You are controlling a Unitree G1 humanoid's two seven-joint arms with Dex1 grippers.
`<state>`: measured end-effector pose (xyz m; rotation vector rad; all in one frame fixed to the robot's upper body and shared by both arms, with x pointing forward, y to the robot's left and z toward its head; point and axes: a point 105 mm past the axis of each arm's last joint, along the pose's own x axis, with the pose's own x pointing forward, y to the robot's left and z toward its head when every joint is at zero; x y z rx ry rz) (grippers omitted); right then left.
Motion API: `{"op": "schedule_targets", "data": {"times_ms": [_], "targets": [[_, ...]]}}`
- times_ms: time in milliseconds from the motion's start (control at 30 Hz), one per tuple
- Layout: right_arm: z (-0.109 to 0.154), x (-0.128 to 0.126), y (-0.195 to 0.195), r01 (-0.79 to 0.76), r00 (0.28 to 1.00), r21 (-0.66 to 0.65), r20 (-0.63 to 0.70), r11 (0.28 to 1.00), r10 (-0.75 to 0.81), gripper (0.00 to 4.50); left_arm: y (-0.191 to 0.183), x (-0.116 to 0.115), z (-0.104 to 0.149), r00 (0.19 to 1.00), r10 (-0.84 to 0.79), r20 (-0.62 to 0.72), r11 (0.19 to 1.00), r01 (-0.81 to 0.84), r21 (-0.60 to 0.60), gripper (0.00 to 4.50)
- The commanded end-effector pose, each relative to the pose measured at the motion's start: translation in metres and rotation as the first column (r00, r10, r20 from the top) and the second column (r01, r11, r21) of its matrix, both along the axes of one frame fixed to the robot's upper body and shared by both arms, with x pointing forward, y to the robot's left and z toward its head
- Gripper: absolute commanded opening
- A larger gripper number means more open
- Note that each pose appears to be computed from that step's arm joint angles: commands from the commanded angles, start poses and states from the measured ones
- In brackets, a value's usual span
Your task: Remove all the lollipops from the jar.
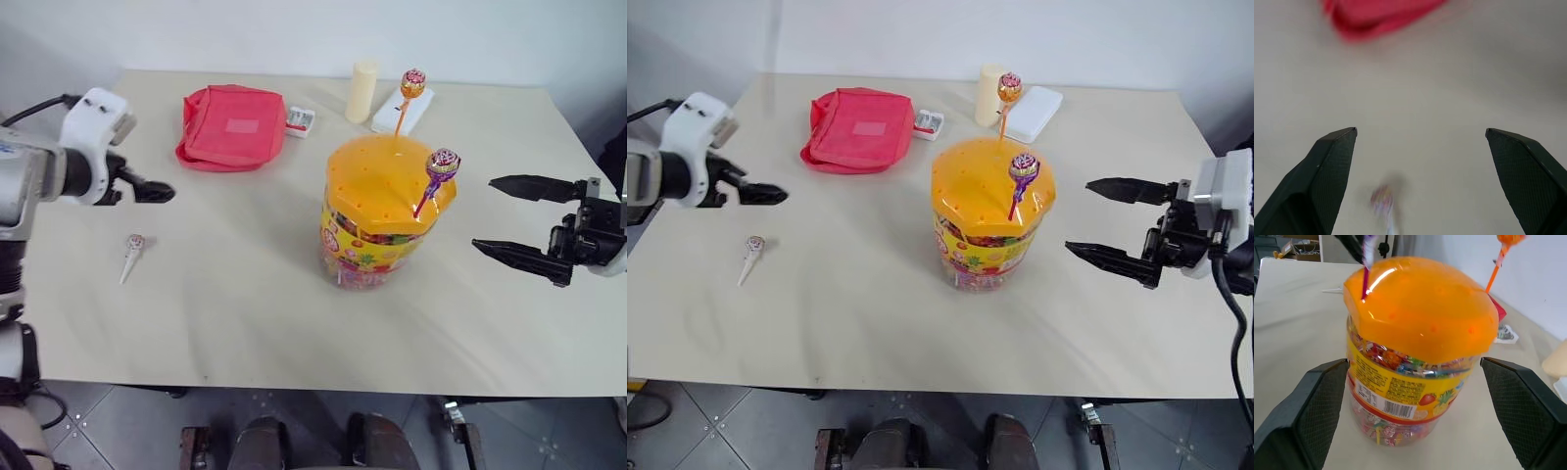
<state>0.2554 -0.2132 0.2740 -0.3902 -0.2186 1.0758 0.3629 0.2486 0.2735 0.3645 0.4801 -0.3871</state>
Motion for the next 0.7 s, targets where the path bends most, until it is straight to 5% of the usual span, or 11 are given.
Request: {"op": "schedule_targets", "data": {"times_ms": [33,167,267,400,467,700], "targets": [[0.017,-0.015,0.007,0.007,0.998,0.003,0.061,1.000,-0.007,4.50,-0.028,0.005,0.030,0.952,-0.223,0.210,0.971,0.237,-0.043,4.47],[0.020,-0.023,0.017,0.014,0.997,0.026,0.075,1.000,-0.016,4.50,-0.058,0.013,0.043,0.846,-0.373,0.381,0.906,0.421,-0.047,4.47],[0.021,-0.029,0.024,0.016,0.996,0.045,0.082,0.999,-0.020,4.50,-0.088,0.003,0.059,0.669,-0.508,0.543,0.767,0.638,-0.069,4.47],[0.022,-0.038,0.045,-0.017,0.997,0.081,0.071,0.997,0.012,4.50,-0.105,-0.050,0.064,0.269,-0.689,0.674,0.359,0.933,-0.006,4.47],[0.023,-0.040,0.052,-0.033,0.998,0.092,0.065,0.995,0.027,4.50,-0.102,-0.064,0.059,0.160,-0.720,0.676,0.234,0.972,0.019,4.47],[0.021,-0.033,0.079,-0.071,0.997,0.111,0.037,0.991,0.067,4.50,-0.086,-0.070,0.035,0.150,-0.793,0.591,0.154,0.987,-0.043,4.47]]}}
